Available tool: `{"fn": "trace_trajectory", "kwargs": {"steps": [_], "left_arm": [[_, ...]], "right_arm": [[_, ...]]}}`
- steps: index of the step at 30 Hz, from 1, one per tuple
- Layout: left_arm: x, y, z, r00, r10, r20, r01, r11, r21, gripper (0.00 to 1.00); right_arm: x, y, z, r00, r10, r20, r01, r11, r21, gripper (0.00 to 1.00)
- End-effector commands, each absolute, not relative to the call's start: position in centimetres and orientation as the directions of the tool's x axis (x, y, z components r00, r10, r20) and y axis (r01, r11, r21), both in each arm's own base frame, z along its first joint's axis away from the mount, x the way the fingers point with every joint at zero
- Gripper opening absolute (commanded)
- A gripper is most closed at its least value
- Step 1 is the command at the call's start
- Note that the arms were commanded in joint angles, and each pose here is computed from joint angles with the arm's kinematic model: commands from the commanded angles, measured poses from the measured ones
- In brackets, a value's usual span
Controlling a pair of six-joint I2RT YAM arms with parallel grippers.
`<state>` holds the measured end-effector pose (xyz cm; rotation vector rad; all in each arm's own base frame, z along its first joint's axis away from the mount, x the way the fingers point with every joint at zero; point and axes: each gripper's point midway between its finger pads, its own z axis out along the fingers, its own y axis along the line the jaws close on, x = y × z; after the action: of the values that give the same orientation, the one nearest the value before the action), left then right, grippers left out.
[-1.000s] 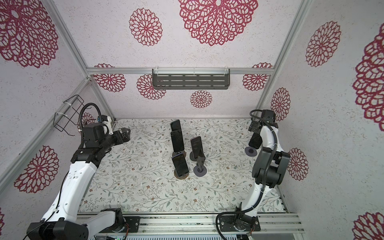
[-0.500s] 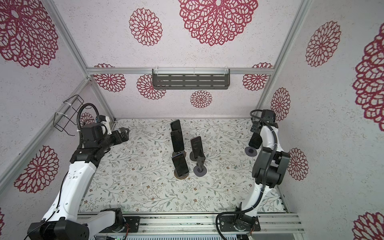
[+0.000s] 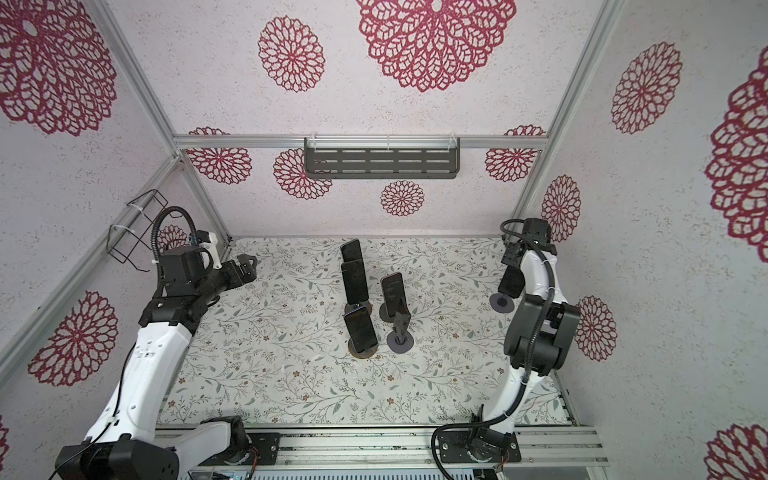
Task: Remove the phone from the phone stand
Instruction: 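Close the right gripper on the top edge of the blue-edged phone, then lift the phone with the right gripper while the left gripper reaches toward it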
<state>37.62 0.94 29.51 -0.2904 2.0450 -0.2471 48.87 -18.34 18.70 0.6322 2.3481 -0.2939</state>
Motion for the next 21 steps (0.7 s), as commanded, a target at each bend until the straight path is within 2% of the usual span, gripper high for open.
{"fn": "trace_trajectory", "kwargs": {"steps": [1,21], "left_arm": [[37.8,1.2,29.9,-0.437,-0.317,-0.842,-0.099,0.947,-0.305,0.97],[38.1,1.2,29.3,-0.449,-0.321,-0.834,-0.099,0.945,-0.311,0.97]], "right_arm": [[48.3,-18.5,24.2,-0.589,0.344,-0.731,0.532,0.846,-0.031,0.60],[45.5,-15.8,27.7,-0.591,0.393,-0.705,0.500,0.864,0.063,0.43]]}}
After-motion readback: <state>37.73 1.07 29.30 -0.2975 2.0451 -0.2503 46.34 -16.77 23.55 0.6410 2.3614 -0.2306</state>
